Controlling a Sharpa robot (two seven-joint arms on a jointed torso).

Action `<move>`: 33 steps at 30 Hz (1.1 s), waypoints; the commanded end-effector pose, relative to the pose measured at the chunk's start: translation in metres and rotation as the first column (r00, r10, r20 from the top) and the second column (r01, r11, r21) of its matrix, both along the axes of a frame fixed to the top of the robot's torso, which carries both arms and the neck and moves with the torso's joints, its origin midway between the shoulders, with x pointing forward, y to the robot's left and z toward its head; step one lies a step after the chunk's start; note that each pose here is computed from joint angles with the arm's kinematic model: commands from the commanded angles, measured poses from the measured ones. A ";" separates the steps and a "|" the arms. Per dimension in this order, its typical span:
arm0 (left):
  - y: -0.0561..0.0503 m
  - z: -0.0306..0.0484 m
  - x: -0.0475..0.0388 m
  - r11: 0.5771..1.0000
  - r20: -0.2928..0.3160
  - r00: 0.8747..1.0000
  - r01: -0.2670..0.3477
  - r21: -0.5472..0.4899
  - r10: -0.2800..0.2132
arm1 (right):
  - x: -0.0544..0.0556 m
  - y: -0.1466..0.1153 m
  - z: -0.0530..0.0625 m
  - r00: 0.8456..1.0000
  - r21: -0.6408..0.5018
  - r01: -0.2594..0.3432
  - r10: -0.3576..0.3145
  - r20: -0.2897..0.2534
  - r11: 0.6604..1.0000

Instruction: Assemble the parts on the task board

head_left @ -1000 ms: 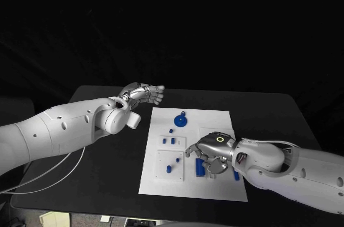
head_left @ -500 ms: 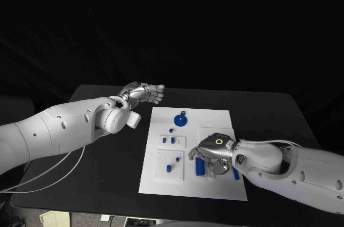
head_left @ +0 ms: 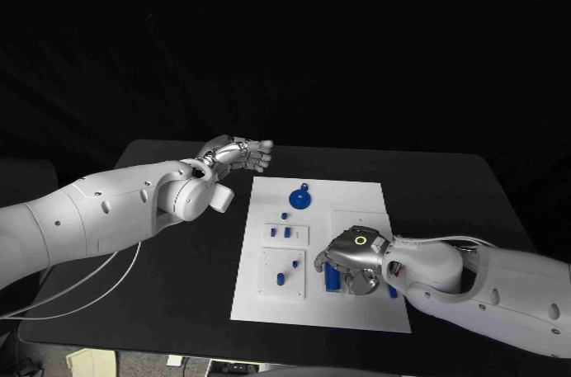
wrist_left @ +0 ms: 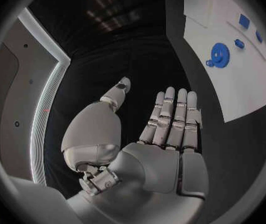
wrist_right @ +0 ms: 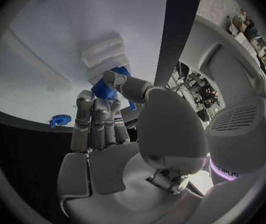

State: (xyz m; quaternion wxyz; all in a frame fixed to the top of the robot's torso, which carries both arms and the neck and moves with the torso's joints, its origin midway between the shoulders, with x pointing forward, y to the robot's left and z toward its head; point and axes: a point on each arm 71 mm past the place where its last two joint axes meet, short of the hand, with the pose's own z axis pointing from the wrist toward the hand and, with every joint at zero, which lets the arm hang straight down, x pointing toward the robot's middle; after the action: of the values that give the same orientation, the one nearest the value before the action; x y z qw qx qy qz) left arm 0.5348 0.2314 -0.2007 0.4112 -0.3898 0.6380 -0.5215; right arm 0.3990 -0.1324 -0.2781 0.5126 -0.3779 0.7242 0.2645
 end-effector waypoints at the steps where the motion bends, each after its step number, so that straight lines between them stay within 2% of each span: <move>1: -0.003 0.0009 -0.0006 1.000 0.005 1.000 0.020 -0.006 -0.020 | 0.000 0.000 -0.002 1.000 -0.026 -0.008 0.009 0.029 1.000; 10: -0.003 0.0008 -0.0006 1.000 0.002 1.000 0.020 -0.006 -0.020 | 0.003 0.000 -0.005 0.999 -0.038 0.000 0.001 0.048 0.999; 17: -0.003 0.0005 -0.0007 1.000 -0.001 1.000 0.022 -0.006 -0.022 | 0.003 0.001 -0.009 0.996 -0.041 0.009 -0.006 0.094 0.999; 33: -0.003 0.0004 -0.0005 1.000 -0.001 1.000 0.024 -0.004 -0.024 | 0.002 0.003 -0.016 0.993 -0.064 0.006 0.001 0.115 0.998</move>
State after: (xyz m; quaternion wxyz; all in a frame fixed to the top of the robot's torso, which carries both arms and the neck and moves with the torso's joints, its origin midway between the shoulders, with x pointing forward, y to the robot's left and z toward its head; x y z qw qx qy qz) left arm 0.5347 0.2310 -0.2011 0.4083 -0.3894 0.6401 -0.5215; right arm 0.4006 -0.1256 -0.2878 0.5434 -0.3969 0.6992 0.2415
